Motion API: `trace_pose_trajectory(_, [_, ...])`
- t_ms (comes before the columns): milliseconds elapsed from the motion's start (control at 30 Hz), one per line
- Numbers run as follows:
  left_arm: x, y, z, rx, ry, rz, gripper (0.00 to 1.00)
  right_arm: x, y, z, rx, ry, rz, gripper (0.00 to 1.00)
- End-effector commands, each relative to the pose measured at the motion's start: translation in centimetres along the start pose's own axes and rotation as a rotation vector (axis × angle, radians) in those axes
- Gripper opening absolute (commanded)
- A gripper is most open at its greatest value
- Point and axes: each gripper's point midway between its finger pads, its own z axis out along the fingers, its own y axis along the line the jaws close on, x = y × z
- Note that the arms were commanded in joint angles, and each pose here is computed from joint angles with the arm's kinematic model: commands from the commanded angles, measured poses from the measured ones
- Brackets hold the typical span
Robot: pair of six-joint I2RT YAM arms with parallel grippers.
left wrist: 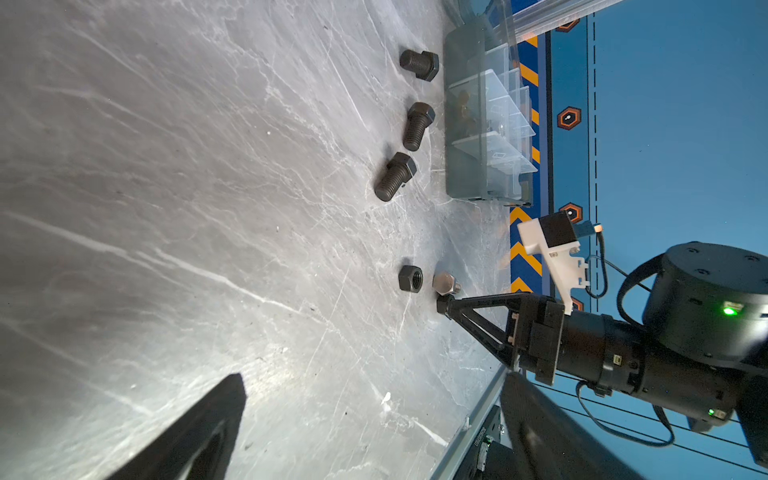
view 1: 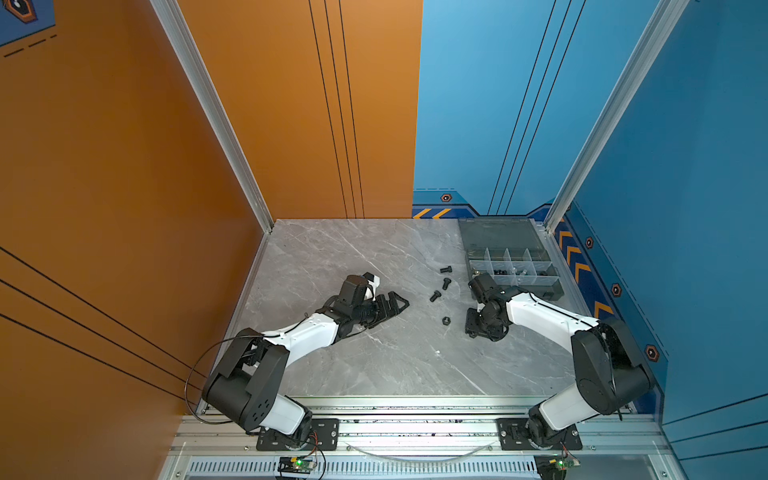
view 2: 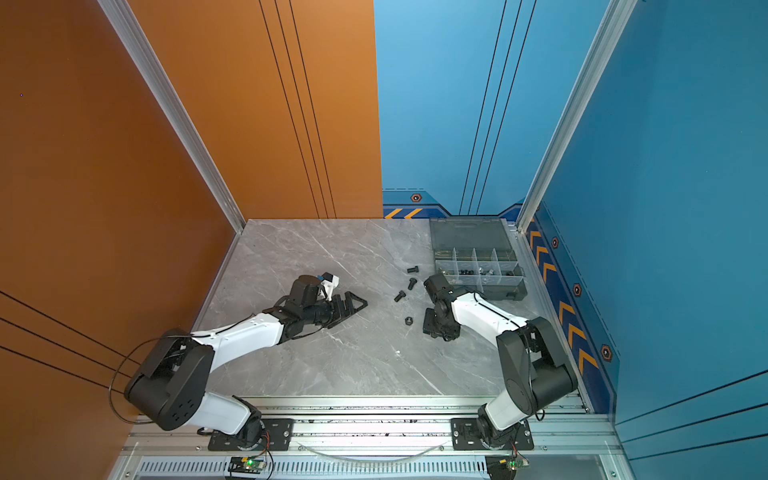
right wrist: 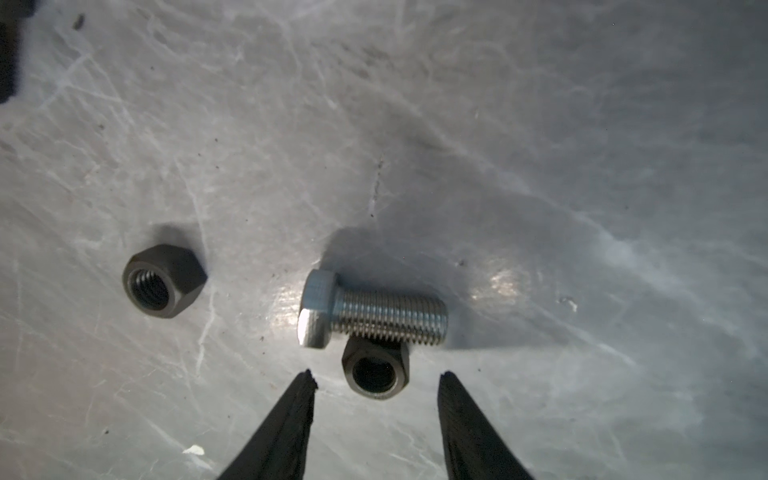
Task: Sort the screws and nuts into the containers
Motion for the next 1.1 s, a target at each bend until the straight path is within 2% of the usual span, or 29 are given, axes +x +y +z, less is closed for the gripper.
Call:
trace_pose_trajectory(0, [0.1,0.8,-0.4,-0.029,-0.008,0.014,0.98,-0.6,-0.2,0.5,0.031,-0.016,0.003,0.5])
trace_pose_trajectory(600, [0.1,1.3,0.0,-0.028,-0.006,0.005,0.98,-0.4,-0.5,2.4,0.06,0.016,-0.011,0.39])
trace_pose_trajectory(767, [0.2,1.4,0.0,-0.028,-0.003,0.005,0.98,-0.1,-0.7,2.5,0.069,0.027,-0.019,0.3])
trace_pose_trajectory(1067, [0.1,1.5,0.0,-0.026,-0.003,0.0,0.98,-0.1,-0.4,0.6,0.044,0.017,-0.052,0.06])
